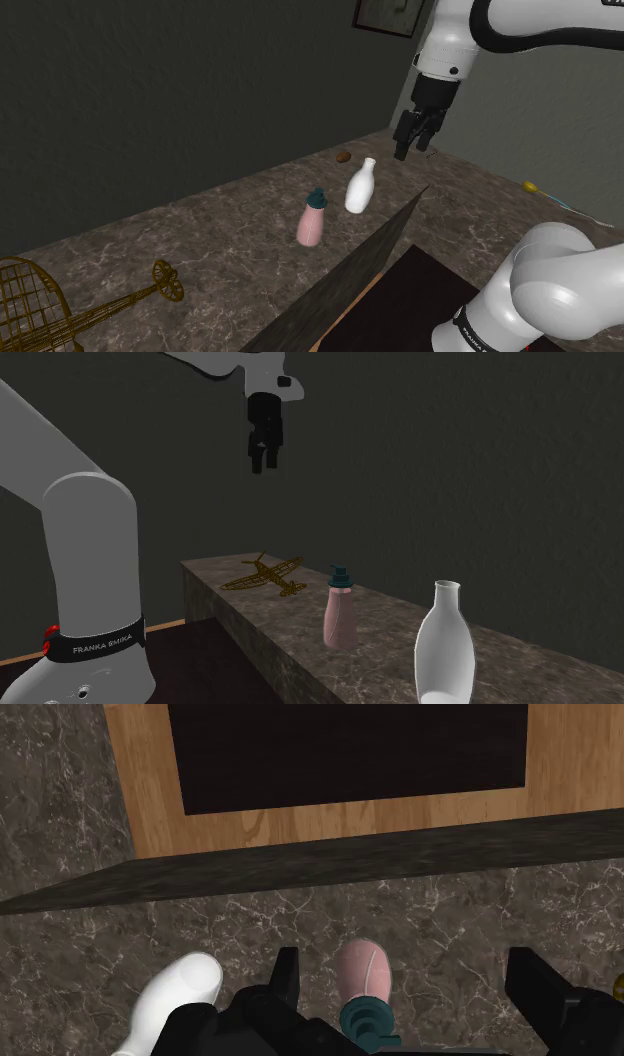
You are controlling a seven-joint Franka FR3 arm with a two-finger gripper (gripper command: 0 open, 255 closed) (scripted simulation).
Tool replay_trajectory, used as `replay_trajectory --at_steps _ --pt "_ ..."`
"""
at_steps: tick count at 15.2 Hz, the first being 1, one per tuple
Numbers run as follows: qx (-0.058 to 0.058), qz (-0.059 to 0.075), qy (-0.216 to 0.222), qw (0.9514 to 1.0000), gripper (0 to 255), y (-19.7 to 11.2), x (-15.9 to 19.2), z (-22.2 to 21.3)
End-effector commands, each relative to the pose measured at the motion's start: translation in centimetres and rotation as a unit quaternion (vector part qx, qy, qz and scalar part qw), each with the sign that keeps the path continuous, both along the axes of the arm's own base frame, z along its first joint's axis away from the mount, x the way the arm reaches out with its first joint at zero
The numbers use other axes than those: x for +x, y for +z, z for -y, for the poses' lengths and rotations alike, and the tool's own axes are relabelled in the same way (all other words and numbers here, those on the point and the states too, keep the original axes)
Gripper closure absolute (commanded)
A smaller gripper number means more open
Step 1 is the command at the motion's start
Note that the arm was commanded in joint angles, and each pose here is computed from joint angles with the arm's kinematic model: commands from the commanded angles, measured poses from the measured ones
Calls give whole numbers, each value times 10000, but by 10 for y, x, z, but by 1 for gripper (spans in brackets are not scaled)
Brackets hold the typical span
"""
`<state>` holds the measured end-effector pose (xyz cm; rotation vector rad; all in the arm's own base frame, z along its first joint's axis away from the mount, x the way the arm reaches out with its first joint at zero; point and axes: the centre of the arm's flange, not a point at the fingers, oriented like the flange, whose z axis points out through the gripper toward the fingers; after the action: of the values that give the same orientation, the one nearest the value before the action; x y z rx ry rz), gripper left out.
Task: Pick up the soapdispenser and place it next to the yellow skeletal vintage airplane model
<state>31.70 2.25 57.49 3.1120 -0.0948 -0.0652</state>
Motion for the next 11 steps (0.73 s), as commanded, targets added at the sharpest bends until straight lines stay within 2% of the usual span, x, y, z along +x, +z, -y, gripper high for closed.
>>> replay_trajectory --at_steps 1,11 --pt "0 0 0 10000 0 0 0 0" --pt "6 522 85 9986 0 -115 49 5"
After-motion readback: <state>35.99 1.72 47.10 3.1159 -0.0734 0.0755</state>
